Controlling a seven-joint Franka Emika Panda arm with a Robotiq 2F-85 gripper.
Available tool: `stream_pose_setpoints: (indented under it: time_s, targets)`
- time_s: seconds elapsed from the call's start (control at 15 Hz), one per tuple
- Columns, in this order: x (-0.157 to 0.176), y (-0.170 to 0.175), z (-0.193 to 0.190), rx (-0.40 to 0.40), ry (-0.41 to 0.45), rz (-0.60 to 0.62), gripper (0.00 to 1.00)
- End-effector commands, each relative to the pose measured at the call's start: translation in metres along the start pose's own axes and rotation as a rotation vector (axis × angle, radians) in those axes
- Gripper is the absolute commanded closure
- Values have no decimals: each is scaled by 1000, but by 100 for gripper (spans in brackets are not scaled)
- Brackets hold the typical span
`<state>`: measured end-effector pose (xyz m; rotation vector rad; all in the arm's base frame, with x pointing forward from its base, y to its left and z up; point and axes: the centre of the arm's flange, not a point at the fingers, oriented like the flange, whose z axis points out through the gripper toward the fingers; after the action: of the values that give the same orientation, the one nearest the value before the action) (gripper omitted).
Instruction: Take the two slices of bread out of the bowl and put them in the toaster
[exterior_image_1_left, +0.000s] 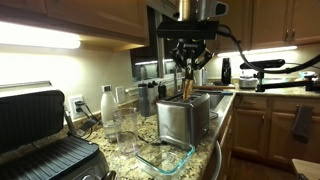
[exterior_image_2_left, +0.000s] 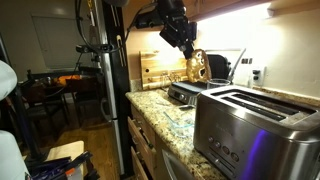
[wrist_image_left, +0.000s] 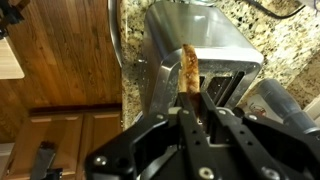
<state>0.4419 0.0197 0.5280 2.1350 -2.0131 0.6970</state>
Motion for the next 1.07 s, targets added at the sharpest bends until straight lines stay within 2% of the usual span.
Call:
stream_pose_setpoints:
  time_s: [0.0, 0.67, 1.0]
  targets:
    - [7, -4, 5, -28, 61, 45, 93]
    - [26, -26, 35, -60, 152, 76, 93]
    - [28, -45, 59, -90, 147, 69, 93]
